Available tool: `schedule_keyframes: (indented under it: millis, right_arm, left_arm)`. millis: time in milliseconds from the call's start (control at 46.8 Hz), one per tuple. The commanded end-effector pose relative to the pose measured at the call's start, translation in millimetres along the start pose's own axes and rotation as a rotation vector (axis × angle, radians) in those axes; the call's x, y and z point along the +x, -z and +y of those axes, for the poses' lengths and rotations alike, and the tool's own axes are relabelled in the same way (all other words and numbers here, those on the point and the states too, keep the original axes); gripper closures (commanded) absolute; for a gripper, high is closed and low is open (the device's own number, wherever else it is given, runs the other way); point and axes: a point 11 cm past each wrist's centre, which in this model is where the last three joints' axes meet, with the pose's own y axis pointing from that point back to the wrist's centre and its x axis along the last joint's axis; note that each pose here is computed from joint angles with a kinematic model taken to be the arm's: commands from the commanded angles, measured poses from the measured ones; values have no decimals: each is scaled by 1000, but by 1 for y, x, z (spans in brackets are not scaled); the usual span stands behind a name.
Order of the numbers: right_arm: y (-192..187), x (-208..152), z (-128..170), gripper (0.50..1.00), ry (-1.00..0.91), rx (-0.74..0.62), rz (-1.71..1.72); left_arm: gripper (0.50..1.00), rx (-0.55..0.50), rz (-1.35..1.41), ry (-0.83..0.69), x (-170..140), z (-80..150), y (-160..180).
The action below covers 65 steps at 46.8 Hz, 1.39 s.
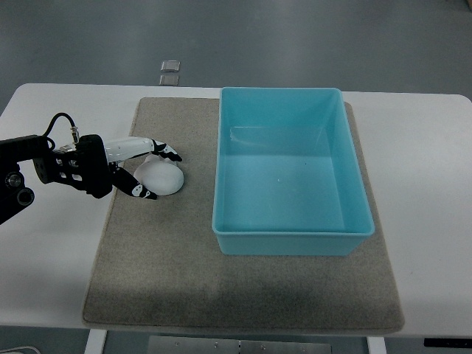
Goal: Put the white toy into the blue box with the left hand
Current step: 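Lift the toy with the left hand and carry it over the blue box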
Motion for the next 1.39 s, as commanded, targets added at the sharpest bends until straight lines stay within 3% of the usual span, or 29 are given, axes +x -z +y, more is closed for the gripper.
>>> schedule_keyframes:
  millis: [0, 86, 364, 599, 813, 963, 1155, 1369]
  right_arm:
    - [0, 0, 0, 564, 0, 0, 0]
    - [0, 0, 0, 564, 0, 0, 0]
    - [0, 0, 0, 564, 1, 0, -1]
    - [0, 0, 0, 564, 0, 0, 0]
    - [0, 0, 0, 564, 1, 0, 1]
    - [0, 0, 0, 564, 0, 0, 0]
    - [0, 0, 0, 564, 0, 0, 0]
    - [0, 0, 0, 564, 1, 0, -1]
  left_arm:
    - [928, 0, -3, -2, 1, 0, 0]
    - [1000, 0, -5, -4, 2, 0, 0]
    - [1000, -2, -39, -50, 27, 4, -4]
    - [1000, 31, -90, -114, 64, 24, 1]
    - [1000, -49, -154, -208, 111, 24, -31]
    - [1000, -123, -198, -235, 128, 19, -62]
    - [1000, -253, -213, -206, 119, -19, -111]
    - [1000, -284, -373, -97, 83, -58, -139]
